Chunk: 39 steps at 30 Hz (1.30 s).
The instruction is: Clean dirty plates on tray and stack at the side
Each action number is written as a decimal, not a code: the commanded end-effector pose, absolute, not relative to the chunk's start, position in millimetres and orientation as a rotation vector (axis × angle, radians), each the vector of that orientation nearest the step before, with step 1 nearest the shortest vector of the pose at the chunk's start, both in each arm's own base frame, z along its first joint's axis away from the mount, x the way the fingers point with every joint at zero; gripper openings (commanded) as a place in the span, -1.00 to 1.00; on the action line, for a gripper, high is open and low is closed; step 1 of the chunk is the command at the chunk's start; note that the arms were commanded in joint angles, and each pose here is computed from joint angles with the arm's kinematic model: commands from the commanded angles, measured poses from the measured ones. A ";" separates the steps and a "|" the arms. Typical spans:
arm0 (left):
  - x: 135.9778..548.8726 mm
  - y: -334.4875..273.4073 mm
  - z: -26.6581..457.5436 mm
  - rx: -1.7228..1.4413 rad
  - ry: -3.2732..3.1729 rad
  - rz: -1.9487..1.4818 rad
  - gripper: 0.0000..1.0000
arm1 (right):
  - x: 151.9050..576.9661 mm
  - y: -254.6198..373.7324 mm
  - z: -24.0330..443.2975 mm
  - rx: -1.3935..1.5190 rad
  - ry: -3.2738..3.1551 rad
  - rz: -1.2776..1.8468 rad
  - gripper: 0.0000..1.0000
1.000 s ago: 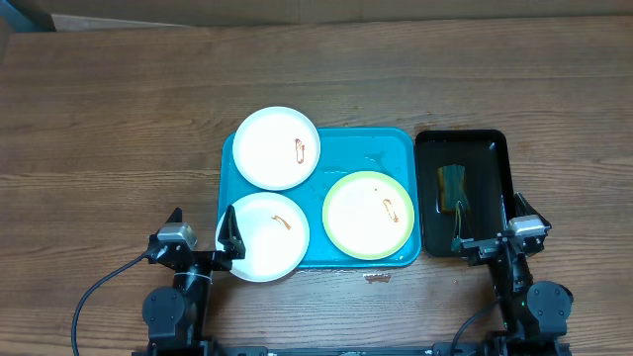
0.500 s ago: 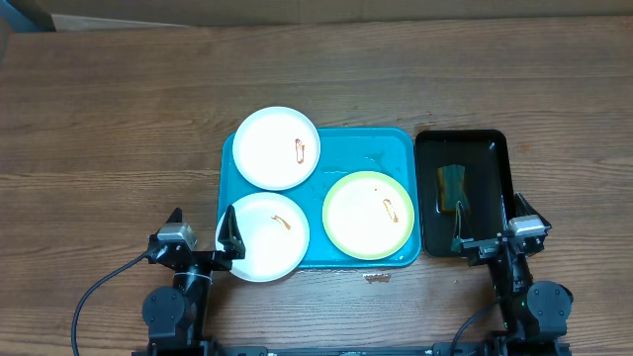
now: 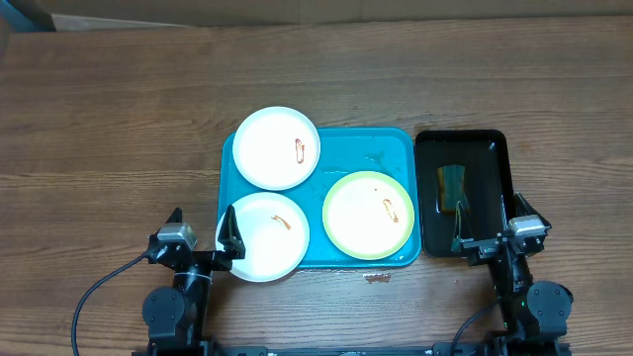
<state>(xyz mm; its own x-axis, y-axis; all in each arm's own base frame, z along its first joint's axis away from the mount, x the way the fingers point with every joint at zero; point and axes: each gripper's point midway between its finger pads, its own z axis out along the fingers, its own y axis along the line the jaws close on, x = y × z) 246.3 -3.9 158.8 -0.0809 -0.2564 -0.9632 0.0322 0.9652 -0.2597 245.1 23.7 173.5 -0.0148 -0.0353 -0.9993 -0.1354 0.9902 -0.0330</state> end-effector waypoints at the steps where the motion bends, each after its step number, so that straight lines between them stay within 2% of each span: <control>1: 246.0 -4.2 158.5 -0.163 1.634 -0.231 1.00 | 244.9 24.0 172.1 -0.138 1.579 0.079 1.00; 24: 245.9 -4.9 158.4 -0.161 1.635 -0.233 1.00 | 244.9 24.0 172.6 -0.135 1.578 0.083 1.00; 39: 246.0 -4.9 158.3 -0.161 1.635 -0.233 0.99 | 239.7 18.1 214.8 0.086 1.596 0.245 1.00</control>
